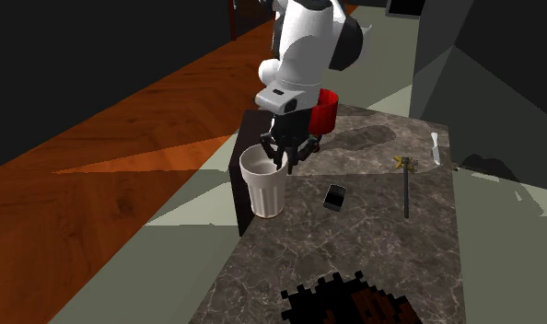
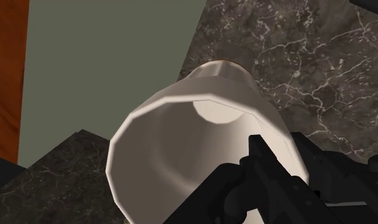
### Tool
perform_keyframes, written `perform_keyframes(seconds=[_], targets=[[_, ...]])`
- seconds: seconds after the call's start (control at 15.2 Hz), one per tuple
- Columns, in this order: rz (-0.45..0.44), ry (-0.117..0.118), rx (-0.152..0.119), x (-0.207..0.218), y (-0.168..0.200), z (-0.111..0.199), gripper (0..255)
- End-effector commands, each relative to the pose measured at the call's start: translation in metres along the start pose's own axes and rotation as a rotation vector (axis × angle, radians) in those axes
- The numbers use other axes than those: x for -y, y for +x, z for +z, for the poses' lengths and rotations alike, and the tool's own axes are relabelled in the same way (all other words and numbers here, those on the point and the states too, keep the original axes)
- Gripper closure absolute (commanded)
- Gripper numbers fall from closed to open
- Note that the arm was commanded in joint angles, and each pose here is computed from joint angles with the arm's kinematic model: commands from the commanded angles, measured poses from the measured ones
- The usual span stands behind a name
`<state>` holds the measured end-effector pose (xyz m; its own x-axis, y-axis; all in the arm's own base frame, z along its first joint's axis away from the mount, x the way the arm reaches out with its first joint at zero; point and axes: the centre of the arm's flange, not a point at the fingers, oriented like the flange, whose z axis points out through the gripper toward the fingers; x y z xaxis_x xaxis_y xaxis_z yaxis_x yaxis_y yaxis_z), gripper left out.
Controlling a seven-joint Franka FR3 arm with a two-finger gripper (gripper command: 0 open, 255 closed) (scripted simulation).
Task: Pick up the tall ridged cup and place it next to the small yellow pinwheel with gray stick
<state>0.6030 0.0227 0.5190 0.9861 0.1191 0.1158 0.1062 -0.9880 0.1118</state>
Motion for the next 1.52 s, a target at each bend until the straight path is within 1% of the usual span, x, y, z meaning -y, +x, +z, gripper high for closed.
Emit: perform_keyframes(seconds=[0.0, 1.12, 1.19, 1.45], targets=[[0.0, 0.0, -0.001, -0.002, 0.001, -0.012, 255], [0.0, 0.0, -0.001, -0.012, 0.011, -0.1, 255], [0.0, 0.0, -0.001, -0.012, 0.011, -0.102, 255], [0.0, 0.0, -0.001, 0.04, 0.014, -0.108, 255]])
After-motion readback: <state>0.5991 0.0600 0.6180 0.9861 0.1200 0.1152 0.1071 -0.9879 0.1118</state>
